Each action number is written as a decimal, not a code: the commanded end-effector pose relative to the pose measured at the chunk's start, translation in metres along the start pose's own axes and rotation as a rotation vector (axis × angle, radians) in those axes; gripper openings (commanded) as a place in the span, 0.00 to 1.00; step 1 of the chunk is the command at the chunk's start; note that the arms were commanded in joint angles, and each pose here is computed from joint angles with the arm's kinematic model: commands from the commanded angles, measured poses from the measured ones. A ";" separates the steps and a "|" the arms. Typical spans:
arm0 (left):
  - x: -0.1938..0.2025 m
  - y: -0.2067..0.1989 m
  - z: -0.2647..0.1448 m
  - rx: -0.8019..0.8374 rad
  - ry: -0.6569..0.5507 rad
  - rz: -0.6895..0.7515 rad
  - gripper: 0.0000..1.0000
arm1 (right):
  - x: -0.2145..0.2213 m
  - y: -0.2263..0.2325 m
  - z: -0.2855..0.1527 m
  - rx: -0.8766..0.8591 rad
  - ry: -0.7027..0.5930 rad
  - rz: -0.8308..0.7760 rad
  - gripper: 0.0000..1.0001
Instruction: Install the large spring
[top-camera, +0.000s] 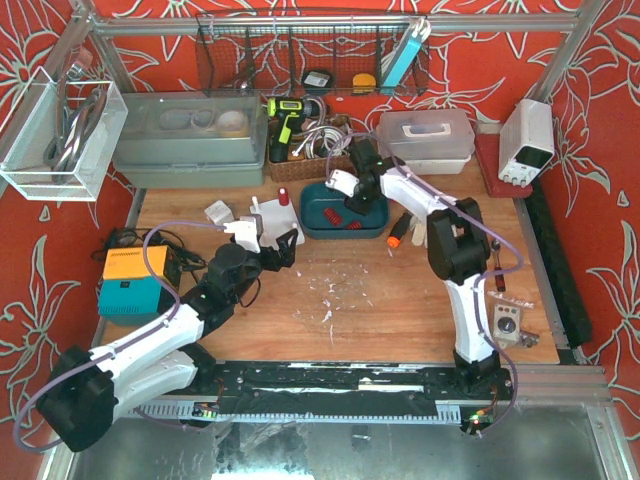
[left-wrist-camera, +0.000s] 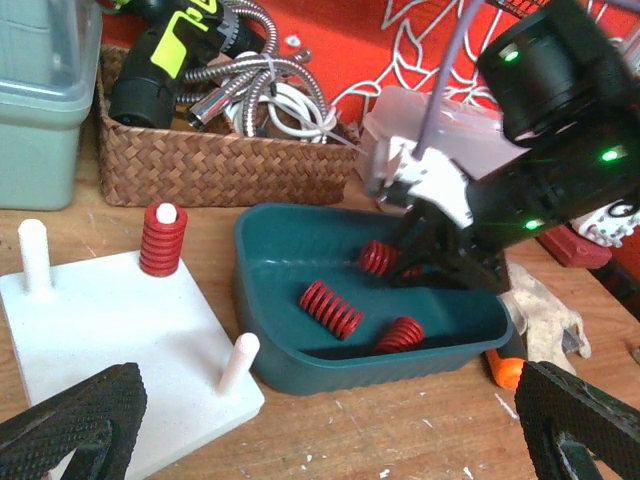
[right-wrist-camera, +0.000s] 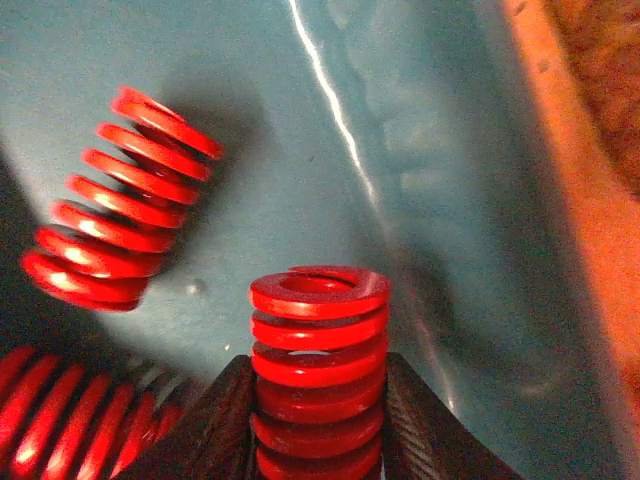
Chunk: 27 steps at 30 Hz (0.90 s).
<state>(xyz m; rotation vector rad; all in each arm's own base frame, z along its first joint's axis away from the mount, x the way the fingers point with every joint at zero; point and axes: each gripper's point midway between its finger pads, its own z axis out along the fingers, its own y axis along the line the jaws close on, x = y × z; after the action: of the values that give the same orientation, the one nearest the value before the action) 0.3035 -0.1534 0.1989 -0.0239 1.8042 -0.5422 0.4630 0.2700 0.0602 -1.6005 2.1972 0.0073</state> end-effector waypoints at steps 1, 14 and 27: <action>-0.006 0.000 -0.004 -0.001 -0.041 -0.017 1.00 | -0.036 -0.006 -0.066 0.057 -0.186 0.090 0.00; -0.009 0.008 -0.020 -0.078 0.063 -0.143 1.00 | -0.056 0.053 -0.145 0.089 -0.483 0.233 0.00; -0.026 -0.023 -0.037 0.080 0.123 -0.178 0.59 | -0.054 0.144 -0.151 0.039 -0.687 0.161 0.00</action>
<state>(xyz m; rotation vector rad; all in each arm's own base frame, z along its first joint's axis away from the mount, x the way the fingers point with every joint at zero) 0.2757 -0.1384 0.2371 -0.1554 1.8629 -0.6840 0.3026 0.3130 0.1554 -1.2132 1.8965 0.4088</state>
